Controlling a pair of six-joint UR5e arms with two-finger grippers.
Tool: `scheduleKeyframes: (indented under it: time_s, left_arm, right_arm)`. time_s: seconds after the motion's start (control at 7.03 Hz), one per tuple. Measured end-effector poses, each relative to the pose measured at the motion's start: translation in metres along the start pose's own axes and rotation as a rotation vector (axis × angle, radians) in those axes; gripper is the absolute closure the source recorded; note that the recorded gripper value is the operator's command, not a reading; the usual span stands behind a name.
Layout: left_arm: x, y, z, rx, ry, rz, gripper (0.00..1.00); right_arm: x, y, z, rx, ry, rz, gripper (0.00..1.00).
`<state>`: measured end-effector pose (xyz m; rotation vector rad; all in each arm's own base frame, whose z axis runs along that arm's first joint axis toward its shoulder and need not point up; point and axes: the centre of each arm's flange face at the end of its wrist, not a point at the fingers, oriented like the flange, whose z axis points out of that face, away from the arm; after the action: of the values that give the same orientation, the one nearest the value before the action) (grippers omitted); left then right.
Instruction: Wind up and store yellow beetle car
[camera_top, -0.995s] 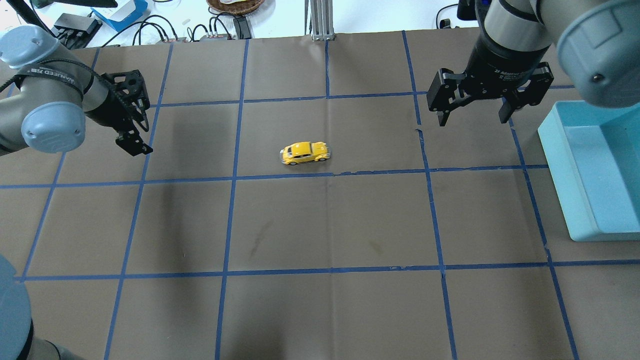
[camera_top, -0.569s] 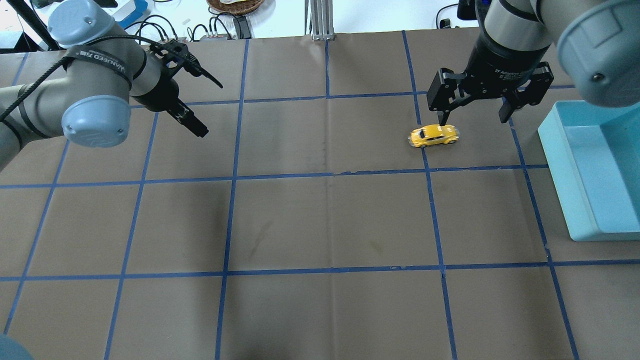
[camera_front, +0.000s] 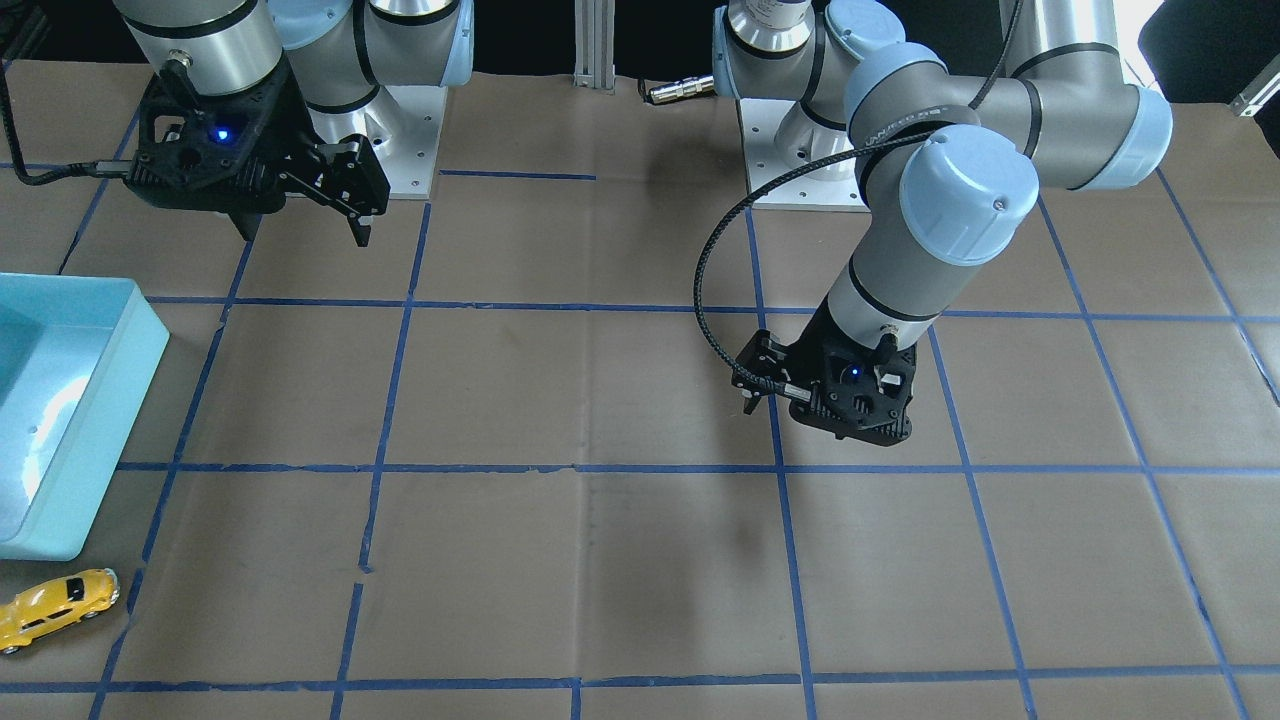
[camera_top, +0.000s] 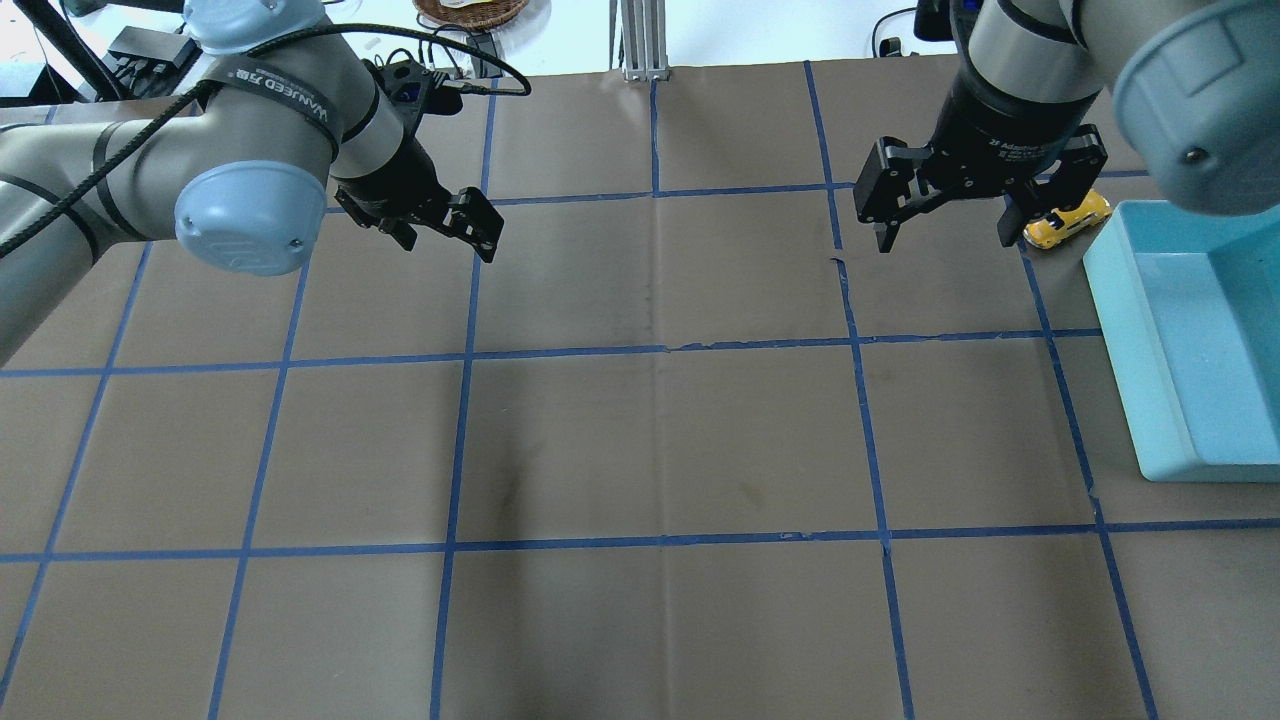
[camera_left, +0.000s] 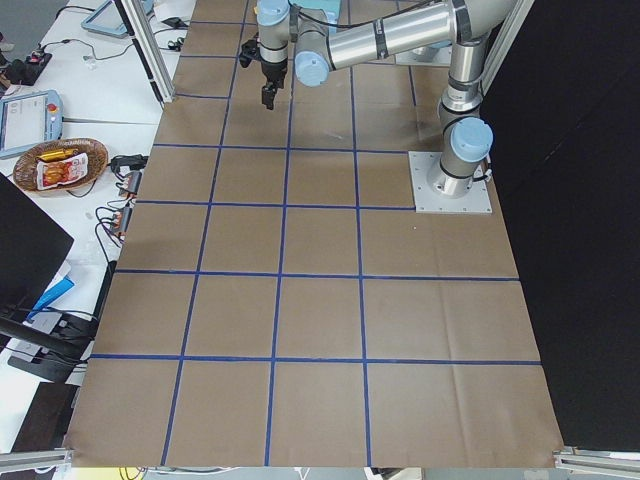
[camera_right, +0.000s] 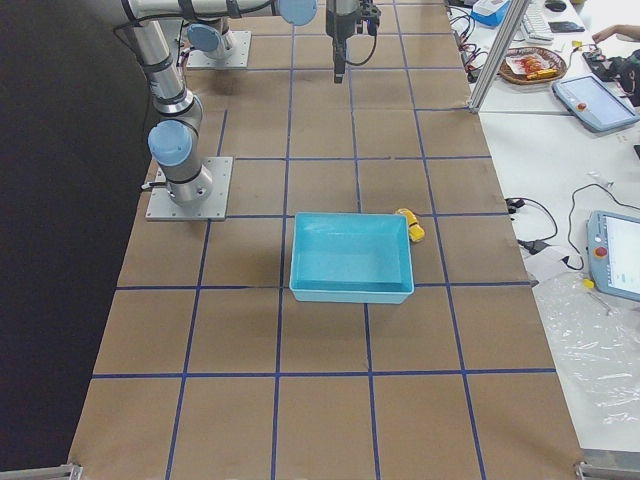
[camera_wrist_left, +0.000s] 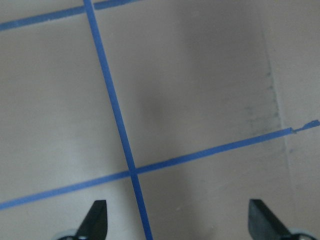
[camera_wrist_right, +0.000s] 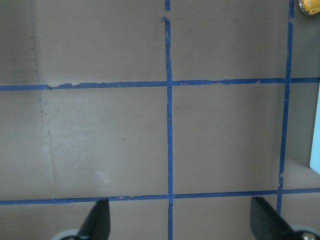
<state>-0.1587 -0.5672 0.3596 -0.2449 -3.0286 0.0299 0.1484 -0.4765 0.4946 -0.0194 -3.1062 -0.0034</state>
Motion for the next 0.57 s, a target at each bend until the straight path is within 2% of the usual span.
scheduleKeyframes:
  time_s: [0.14,0.43,0.57]
  left_arm:
    - [0.003,0.002,-0.008,-0.039,-0.02,-0.1,0.0]
    - [0.0,-0.006,-0.023,-0.038,-0.074,-0.255,0.0]
    - [0.0,-0.006,-0.031,-0.028,-0.083,-0.295,0.0]
  right_arm:
    - [0.0,0.0,0.0,0.0,0.0,0.0,0.01]
    - [0.0,0.0,-0.001,0.001,0.0,0.0,0.01]
    - [0.0,0.0,-0.001,0.001,0.0,0.0,0.01]
